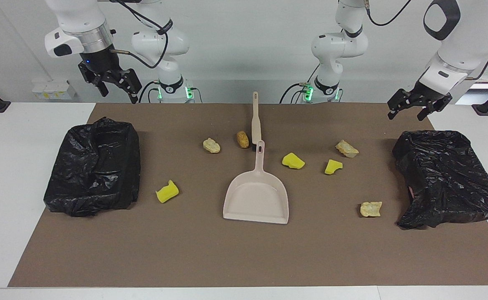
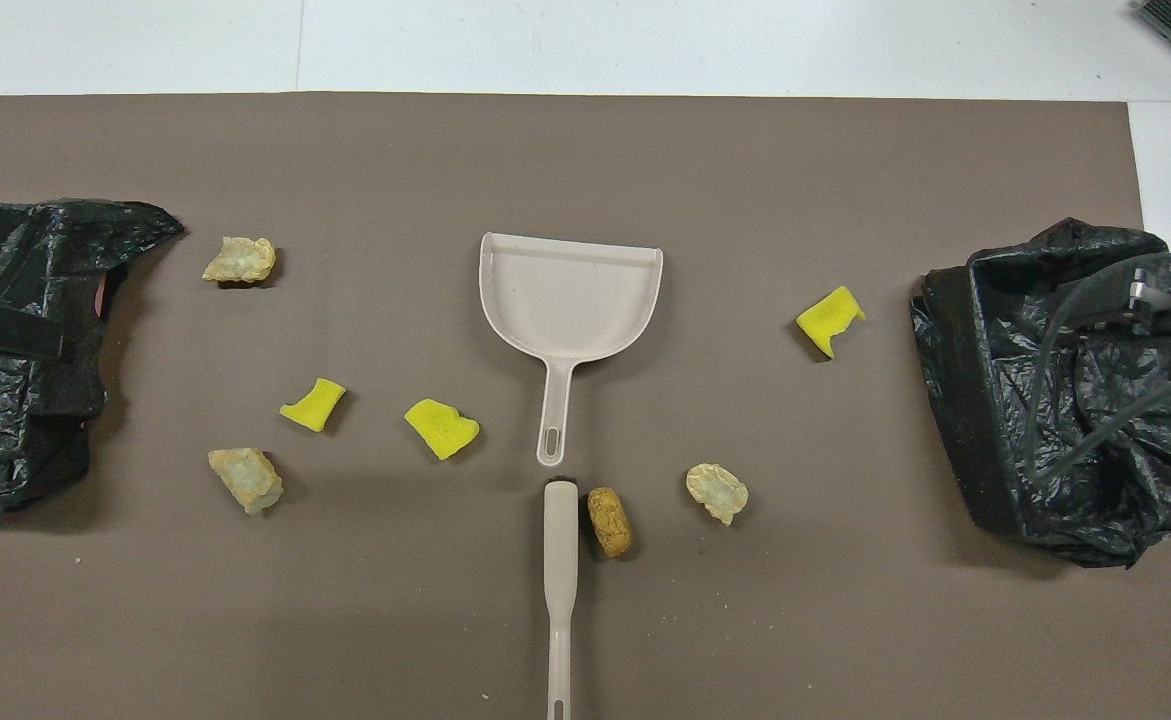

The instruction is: Sweep and dump trash in bin

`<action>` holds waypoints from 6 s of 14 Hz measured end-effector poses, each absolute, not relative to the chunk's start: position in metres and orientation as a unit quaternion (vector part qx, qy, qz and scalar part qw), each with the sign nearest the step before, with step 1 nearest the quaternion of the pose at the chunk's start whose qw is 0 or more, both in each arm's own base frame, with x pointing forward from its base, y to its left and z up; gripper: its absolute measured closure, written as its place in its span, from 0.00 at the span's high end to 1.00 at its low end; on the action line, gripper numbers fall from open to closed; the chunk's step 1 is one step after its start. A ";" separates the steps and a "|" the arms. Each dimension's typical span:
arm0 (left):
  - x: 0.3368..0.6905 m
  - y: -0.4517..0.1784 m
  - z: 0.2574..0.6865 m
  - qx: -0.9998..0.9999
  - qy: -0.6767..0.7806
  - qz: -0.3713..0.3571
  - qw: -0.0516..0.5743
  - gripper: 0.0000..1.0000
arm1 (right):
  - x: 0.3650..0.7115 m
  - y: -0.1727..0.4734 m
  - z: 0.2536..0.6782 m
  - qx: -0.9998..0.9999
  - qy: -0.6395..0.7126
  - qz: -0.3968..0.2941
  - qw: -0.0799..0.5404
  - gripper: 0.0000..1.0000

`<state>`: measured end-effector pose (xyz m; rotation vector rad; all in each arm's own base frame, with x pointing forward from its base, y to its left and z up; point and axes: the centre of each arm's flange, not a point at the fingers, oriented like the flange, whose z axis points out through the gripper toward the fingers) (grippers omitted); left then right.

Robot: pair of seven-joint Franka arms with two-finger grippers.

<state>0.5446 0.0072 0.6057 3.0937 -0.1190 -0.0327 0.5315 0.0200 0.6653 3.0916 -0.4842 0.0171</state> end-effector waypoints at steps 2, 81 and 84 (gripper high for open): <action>0.544 0.007 0.606 0.999 -0.038 -0.010 0.023 1.00 | 0.531 0.020 0.665 0.988 -0.155 0.005 0.006 1.00; 0.301 -0.332 0.358 0.989 -0.113 -0.090 -0.026 0.26 | 0.548 0.413 0.364 0.999 0.032 0.021 -0.013 0.32; 0.317 -0.305 0.371 0.988 -0.120 -0.099 -0.023 0.26 | 0.556 0.390 0.393 0.991 0.133 0.023 -0.009 0.32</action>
